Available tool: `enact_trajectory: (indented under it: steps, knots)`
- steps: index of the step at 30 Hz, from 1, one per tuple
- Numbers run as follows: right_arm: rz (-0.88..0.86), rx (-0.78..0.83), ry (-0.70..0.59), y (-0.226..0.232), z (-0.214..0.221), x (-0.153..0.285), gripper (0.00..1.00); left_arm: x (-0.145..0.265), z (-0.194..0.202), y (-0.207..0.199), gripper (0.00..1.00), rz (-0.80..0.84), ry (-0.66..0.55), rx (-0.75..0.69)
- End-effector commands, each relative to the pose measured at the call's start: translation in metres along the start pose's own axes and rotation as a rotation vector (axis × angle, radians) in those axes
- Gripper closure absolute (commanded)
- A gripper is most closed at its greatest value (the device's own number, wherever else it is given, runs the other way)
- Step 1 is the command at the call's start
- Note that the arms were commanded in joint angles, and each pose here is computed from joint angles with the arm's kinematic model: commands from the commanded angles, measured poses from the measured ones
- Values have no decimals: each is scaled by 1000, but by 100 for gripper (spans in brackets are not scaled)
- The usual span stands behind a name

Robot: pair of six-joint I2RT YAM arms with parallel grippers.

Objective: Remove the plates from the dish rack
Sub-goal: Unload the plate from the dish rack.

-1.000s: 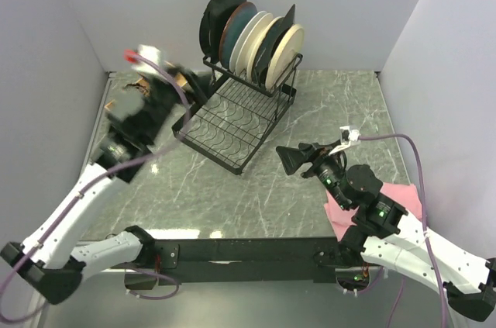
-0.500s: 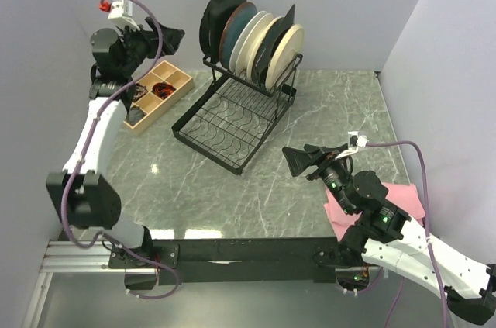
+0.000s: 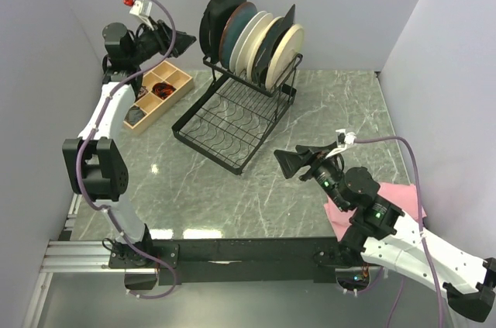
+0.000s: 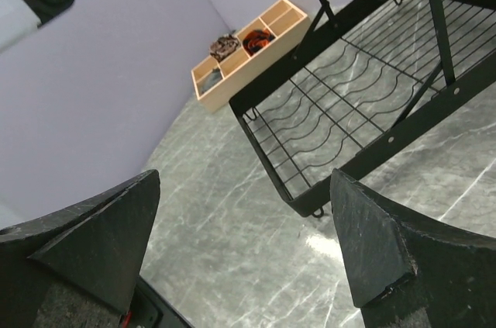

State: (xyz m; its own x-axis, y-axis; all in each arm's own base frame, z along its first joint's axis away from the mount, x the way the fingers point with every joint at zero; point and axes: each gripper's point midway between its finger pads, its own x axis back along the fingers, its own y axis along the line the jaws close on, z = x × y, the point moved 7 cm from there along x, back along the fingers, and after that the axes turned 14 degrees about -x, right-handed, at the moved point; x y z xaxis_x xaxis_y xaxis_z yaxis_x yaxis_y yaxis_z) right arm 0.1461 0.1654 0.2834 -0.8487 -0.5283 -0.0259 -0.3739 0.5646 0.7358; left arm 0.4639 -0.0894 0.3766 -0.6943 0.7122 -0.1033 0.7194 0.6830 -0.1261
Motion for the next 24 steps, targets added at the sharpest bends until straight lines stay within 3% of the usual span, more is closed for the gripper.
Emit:
enact_trajectory:
  steps: [1, 24]
  knots:
    - [-43, 4, -22, 15, -11, -4, 4, -8, -22, -3, 42, 127, -43, -163]
    - [-25, 22, -2, 14, -7, -10, 4, -48, 6, 20, 48, 314, -52, -170]
